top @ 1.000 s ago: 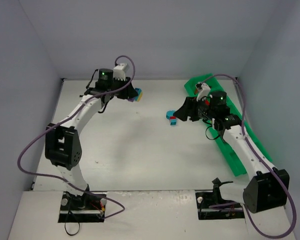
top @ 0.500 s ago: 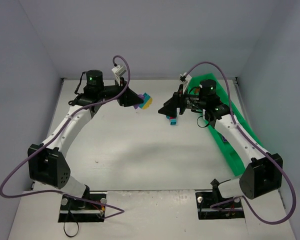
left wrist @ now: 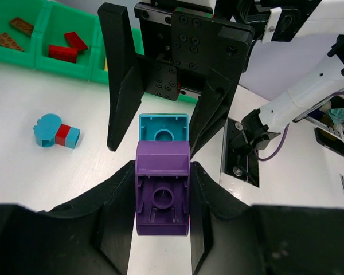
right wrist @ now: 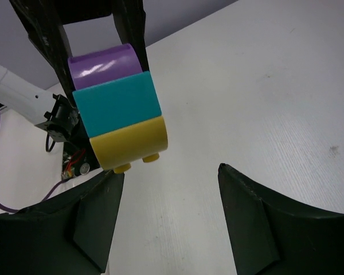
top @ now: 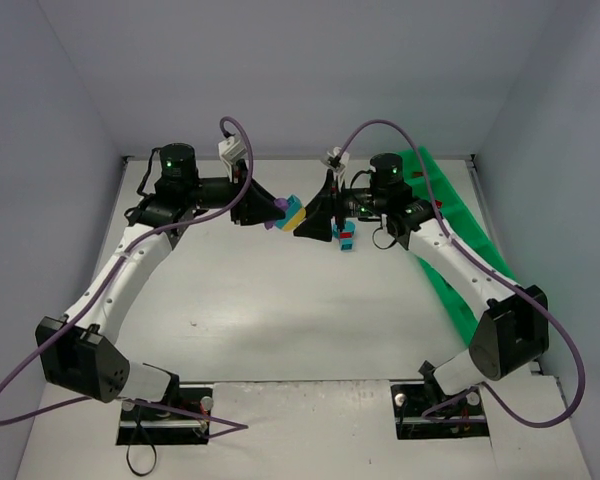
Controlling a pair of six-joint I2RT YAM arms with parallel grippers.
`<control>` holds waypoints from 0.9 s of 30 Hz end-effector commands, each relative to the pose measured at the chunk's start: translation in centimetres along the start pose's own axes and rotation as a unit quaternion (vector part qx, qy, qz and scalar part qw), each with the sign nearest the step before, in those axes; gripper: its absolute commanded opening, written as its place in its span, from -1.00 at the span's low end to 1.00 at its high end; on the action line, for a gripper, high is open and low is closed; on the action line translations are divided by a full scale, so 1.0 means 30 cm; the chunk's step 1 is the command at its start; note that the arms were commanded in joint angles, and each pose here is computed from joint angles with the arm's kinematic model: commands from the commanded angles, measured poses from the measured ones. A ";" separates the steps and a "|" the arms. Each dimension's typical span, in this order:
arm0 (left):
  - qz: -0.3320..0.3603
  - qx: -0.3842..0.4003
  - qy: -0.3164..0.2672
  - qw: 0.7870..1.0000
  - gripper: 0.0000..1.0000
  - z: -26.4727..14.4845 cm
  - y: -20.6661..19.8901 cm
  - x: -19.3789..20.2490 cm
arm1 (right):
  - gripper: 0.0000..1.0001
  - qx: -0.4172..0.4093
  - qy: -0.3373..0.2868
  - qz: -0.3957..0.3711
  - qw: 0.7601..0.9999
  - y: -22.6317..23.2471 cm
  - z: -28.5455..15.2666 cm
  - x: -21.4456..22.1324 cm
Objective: Sort the legos into containers by color
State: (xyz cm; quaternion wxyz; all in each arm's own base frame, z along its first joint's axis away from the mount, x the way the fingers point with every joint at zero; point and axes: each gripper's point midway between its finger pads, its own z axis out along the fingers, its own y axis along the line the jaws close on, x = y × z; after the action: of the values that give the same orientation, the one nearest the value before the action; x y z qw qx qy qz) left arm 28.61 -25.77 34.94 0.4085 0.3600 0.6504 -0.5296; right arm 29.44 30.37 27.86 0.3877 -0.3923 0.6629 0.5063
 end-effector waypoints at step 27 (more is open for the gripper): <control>0.023 0.039 0.015 0.999 -1.00 0.026 -0.052 0.034 | 0.08 -0.077 -0.031 -0.088 0.993 0.150 0.007 -0.134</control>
State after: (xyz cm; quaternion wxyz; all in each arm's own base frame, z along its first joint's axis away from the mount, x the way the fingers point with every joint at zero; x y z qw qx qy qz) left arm 27.48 -26.40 33.52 0.3810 0.3678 0.6565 -0.5371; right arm 27.54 31.57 29.04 0.3768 -0.4276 0.6290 0.5288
